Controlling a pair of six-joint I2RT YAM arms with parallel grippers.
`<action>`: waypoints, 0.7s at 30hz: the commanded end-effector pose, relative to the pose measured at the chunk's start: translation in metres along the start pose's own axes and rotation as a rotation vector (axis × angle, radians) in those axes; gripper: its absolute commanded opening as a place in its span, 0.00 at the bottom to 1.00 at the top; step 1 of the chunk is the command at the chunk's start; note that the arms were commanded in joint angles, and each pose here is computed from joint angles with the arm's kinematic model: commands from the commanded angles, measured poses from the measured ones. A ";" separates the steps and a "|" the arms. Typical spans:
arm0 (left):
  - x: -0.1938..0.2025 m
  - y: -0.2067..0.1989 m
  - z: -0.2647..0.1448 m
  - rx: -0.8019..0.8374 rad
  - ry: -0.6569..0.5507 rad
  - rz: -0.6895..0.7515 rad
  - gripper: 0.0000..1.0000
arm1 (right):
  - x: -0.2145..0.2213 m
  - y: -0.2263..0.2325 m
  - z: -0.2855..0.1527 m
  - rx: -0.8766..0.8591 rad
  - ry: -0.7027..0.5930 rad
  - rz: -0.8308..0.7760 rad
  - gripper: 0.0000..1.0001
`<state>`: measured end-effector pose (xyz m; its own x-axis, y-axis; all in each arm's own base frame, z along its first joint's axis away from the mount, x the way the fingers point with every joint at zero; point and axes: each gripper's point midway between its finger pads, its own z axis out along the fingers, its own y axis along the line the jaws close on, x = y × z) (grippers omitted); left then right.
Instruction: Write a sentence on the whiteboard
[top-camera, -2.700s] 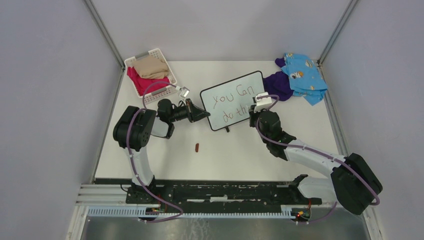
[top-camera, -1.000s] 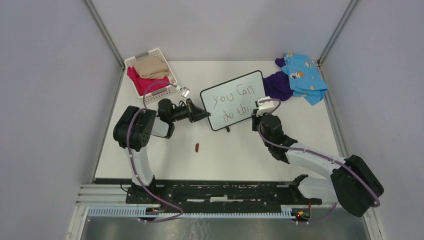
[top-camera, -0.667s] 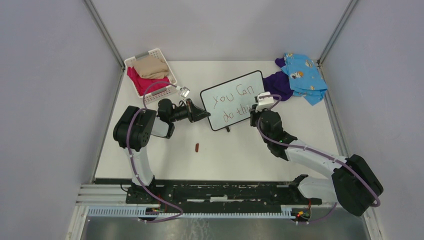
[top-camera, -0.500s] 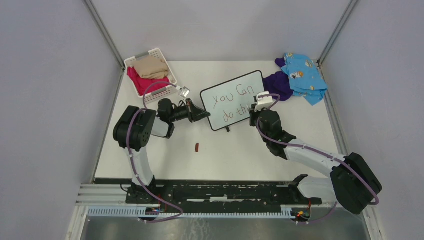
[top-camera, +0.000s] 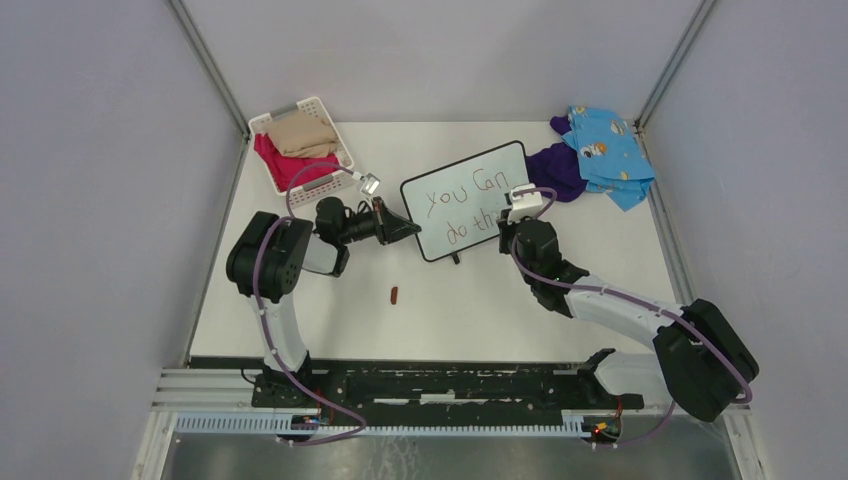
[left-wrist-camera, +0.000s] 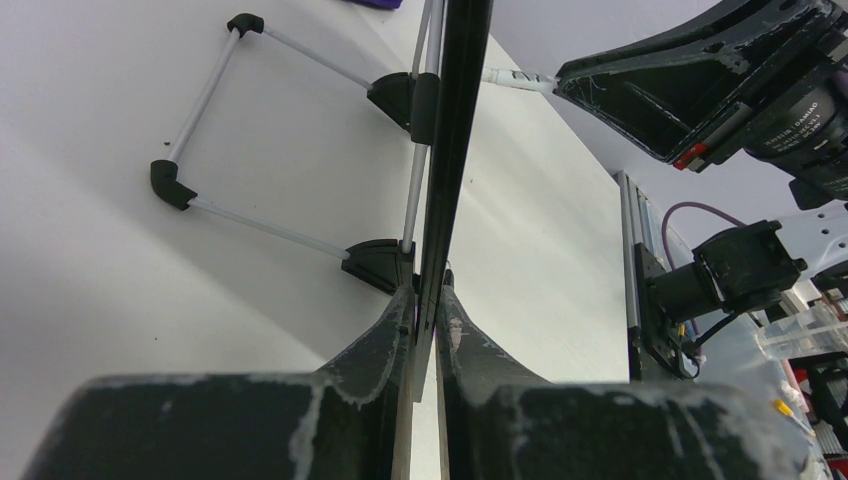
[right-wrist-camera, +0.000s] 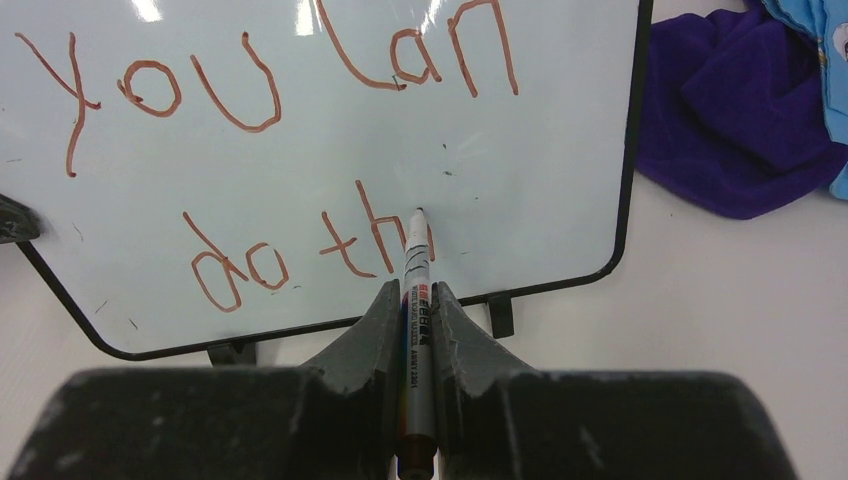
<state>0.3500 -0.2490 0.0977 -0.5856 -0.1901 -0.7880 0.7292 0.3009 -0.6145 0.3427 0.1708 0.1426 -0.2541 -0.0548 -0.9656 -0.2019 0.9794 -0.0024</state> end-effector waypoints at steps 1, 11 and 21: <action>0.024 0.012 -0.003 -0.054 0.064 -0.053 0.12 | -0.031 0.003 0.006 -0.003 -0.080 0.029 0.00; 0.024 0.013 -0.003 -0.056 0.063 -0.054 0.12 | -0.027 0.001 0.009 0.005 -0.072 0.027 0.00; 0.024 0.012 -0.003 -0.055 0.063 -0.053 0.12 | -0.028 0.001 0.010 0.002 -0.069 0.027 0.00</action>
<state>0.3496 -0.2497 0.0977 -0.5881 -0.1882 -0.7866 0.7283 0.2996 -0.6162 0.3480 0.1699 0.1408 -0.2580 -0.0548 -0.9646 -0.1926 0.9813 -0.0043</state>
